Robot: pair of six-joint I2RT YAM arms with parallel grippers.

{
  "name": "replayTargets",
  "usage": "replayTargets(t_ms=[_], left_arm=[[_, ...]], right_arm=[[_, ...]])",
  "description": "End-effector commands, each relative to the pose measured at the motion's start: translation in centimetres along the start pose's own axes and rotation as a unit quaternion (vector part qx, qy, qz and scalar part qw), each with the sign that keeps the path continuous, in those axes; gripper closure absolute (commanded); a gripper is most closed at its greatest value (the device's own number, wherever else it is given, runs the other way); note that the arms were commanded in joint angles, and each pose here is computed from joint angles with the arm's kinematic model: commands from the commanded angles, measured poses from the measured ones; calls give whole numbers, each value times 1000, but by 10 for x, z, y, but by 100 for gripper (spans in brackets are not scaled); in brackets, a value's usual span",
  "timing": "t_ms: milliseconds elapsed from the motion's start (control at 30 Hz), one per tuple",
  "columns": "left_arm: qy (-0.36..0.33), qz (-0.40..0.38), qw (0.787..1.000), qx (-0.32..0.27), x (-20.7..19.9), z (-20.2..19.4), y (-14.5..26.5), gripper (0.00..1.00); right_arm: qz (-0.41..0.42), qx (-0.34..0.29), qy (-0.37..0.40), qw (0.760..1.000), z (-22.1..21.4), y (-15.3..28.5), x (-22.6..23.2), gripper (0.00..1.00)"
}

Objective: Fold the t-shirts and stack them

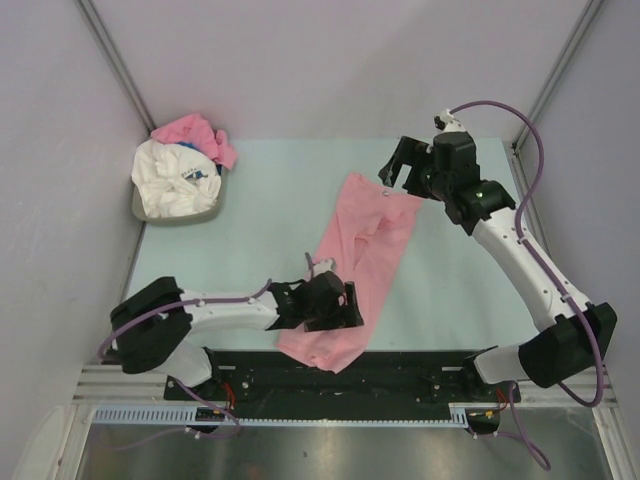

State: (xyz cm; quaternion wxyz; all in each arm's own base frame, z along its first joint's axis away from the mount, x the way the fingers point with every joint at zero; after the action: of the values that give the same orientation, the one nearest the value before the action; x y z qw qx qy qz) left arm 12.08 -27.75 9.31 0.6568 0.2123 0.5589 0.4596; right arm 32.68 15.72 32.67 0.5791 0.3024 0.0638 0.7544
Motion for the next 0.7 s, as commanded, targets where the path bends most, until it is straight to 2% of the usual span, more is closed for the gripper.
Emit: replayTargets(t_ms=[0,133,200,233,333,467,500,667], left_arm=[[-13,5,998,66,-47,-36,0,0],[-43,-32,996,71,-105,-39,-2,0],[-52,-37,996,67,-116,-35,4,0],[-56,-52,996,55,-131,-27,12,0],[-80,-40,996,1,-140,-2,40,0],[-73,-30,996,-34,-113,41,75,0],[-65,-50,995,-52,-108,52,95,0],[-10,-18,995,-100,-37,98,112,0]], right_arm=[[-19,-20,9,1000,10,24,-8,0],[-31,-5,9,999,6,22,-16,0],[-38,8,13,999,2,16,-20,1],[-37,20,15,999,-1,10,-22,0],[-48,65,15,997,-21,-14,-30,0],[-34,112,11,993,-47,-57,-37,0],[-27,117,5,993,-49,-64,-38,0],[27,116,-28,993,-55,-108,-39,0]])
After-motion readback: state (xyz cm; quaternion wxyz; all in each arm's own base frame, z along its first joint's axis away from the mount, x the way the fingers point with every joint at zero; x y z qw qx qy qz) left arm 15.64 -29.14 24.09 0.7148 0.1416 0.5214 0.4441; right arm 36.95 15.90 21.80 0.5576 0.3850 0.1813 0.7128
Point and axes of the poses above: each gripper's point midway between its finger pads, its own y axis back along the fingers, its own x axis along the line the jaws close on, z = x × y, the point moved 7 cm from there along y, back along the fingers, and after that the axes turned 6 degrees about y, right-handed, at the moved point
